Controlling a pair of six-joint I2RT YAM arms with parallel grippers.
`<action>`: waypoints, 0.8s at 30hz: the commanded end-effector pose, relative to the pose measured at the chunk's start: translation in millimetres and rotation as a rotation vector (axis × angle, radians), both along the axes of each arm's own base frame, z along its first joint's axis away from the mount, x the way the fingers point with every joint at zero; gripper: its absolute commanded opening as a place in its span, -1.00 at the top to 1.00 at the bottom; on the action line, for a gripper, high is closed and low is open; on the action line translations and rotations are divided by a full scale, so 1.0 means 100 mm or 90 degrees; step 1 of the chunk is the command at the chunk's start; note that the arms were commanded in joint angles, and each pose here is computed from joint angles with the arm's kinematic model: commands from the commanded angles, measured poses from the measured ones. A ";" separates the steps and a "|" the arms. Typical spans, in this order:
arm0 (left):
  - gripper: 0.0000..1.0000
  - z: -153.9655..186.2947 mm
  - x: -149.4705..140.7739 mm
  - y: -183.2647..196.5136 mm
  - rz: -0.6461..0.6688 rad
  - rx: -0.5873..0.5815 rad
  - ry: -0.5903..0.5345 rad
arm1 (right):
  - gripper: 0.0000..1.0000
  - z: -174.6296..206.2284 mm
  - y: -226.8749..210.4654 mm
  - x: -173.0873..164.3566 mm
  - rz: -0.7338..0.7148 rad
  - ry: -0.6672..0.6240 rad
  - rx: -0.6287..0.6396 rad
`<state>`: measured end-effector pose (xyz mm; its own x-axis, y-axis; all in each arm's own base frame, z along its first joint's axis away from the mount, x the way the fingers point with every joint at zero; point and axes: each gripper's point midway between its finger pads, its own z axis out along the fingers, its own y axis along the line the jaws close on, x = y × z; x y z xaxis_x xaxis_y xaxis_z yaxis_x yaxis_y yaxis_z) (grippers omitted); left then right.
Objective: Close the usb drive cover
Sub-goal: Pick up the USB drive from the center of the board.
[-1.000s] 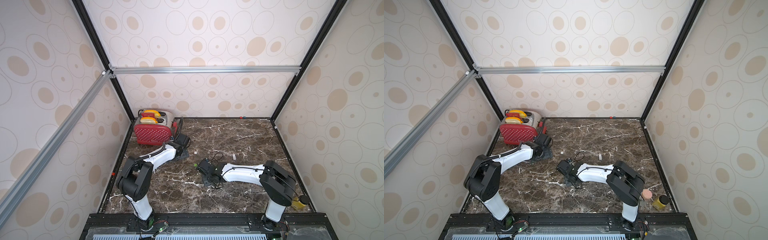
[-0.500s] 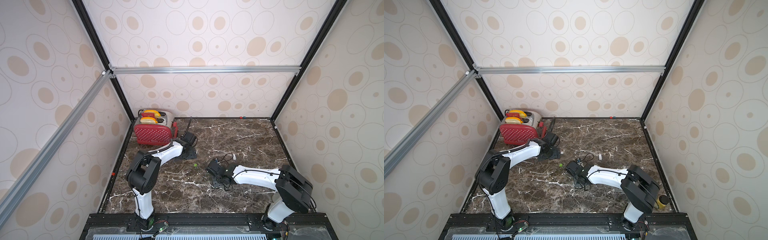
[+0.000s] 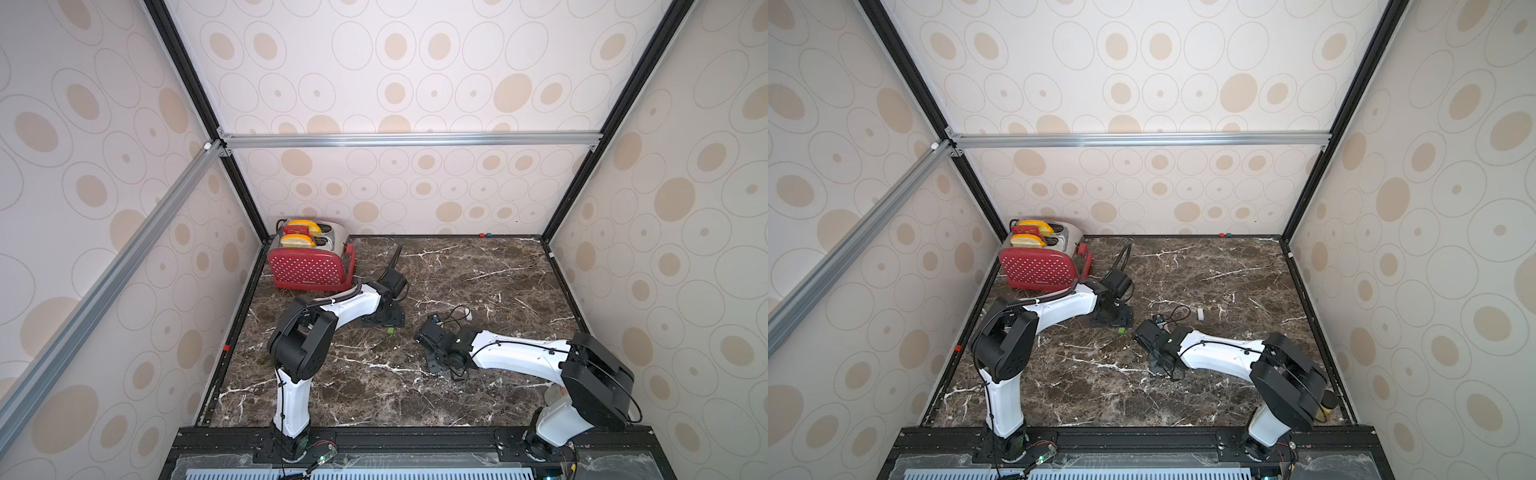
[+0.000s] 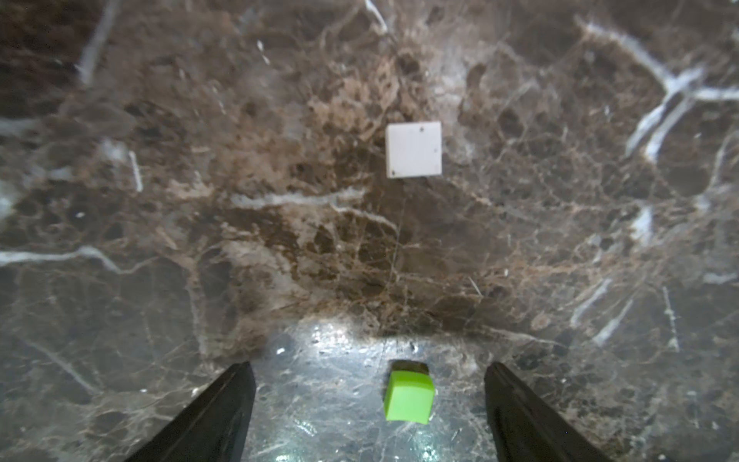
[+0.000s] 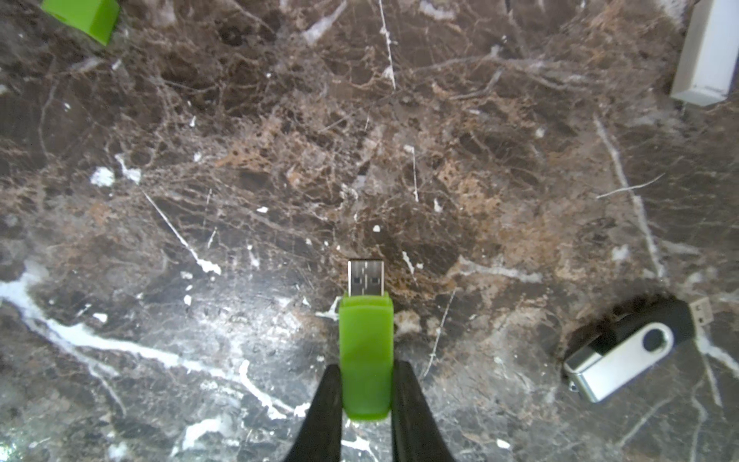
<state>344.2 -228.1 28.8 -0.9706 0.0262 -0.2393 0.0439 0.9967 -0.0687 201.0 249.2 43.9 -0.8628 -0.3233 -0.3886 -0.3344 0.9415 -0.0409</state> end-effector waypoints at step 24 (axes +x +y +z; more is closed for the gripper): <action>-0.38 -0.17 -0.20 -0.09 -0.052 0.024 0.077 | 0.87 0.17 -0.13 0.03 -0.005 -0.028 0.003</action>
<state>338.3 -235.8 19.7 -0.9806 0.0743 -0.1815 0.0875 0.9940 -0.0660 203.5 244.6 57.2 -0.8528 -0.3092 -0.4208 -0.3270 0.9445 -0.0312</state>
